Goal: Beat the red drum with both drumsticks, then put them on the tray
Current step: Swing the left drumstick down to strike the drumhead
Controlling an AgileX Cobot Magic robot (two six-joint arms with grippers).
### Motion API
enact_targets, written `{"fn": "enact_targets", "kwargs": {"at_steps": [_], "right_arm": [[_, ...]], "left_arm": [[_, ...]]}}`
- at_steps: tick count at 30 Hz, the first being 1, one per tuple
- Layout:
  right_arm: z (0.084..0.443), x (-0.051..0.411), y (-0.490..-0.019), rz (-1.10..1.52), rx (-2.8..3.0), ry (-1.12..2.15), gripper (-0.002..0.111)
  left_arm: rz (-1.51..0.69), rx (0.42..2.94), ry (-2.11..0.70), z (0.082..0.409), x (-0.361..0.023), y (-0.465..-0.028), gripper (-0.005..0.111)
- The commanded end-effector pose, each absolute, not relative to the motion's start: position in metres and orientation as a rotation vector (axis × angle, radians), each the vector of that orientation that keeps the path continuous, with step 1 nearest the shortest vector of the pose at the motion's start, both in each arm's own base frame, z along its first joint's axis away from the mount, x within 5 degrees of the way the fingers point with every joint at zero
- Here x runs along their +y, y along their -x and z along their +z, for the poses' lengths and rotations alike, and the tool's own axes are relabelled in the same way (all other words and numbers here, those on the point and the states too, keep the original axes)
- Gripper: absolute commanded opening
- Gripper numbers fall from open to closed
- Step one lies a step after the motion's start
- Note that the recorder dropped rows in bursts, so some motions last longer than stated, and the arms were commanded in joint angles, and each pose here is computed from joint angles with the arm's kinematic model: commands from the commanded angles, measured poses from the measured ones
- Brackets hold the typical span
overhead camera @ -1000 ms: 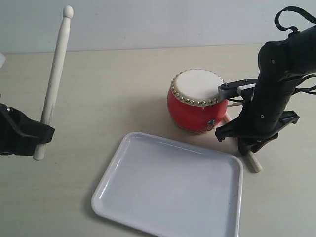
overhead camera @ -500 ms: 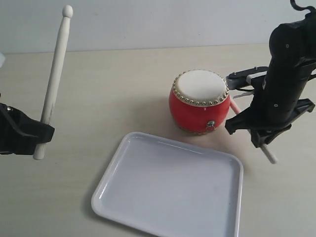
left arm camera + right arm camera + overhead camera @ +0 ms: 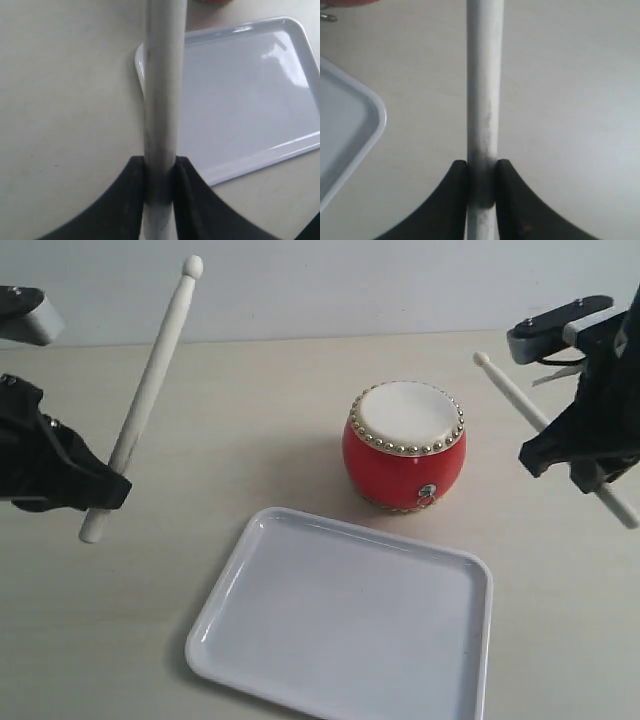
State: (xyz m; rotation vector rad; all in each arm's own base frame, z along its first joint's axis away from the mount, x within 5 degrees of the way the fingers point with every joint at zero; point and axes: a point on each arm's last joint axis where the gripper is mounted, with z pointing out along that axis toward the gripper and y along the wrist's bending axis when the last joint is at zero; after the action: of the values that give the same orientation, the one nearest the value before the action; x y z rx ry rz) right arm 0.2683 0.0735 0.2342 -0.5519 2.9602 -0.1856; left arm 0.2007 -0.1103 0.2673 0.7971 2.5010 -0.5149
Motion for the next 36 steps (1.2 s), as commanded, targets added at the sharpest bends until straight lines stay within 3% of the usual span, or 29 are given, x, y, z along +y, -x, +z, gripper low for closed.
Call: {"fn": "enact_targets", "kwargs": {"at_steps": [1,8,11,16,18,21,22,30,36], "right_arm": [[0.262,0.066,-0.239,-0.188,3.000,0.662,0.000],[0.266,0.079,-0.231,0.049,3.005,0.699,0.000],[0.267,0.091,-0.230,0.051,2.985,0.771,0.000],[0.308,0.108,-0.251,0.145,2.839,0.733,0.000],[0.276,0.112,-0.256,0.150,2.964,0.730,0.000],[0.200,0.111,-0.256,0.080,3.250,0.767,0.000],[0.198,0.111,-0.257,0.077,3.258,0.756,0.000],[0.310,0.107,-0.254,0.119,2.840,0.700,0.000],[0.334,0.094,-0.238,0.033,2.743,0.685,0.000]], "left_arm": [[-0.463,2.638,-0.865,0.267,-0.118,-0.227,0.000],[-0.285,2.832,-1.270,0.220,-0.175,-0.241,0.000],[-0.299,2.805,-1.254,0.219,-0.179,-0.243,0.000],[-0.303,2.783,-1.219,0.225,-0.175,-0.245,0.000],[-0.302,2.768,-1.215,0.228,-0.175,-0.245,0.000],[-0.303,2.768,-1.217,0.230,-0.174,-0.243,0.000],[-0.303,2.779,-1.224,0.230,-0.174,-0.242,0.000],[-0.299,2.741,-1.229,0.242,-0.178,-0.248,0.000],[-0.305,2.620,-1.219,0.285,-0.191,-0.266,0.000]]}}
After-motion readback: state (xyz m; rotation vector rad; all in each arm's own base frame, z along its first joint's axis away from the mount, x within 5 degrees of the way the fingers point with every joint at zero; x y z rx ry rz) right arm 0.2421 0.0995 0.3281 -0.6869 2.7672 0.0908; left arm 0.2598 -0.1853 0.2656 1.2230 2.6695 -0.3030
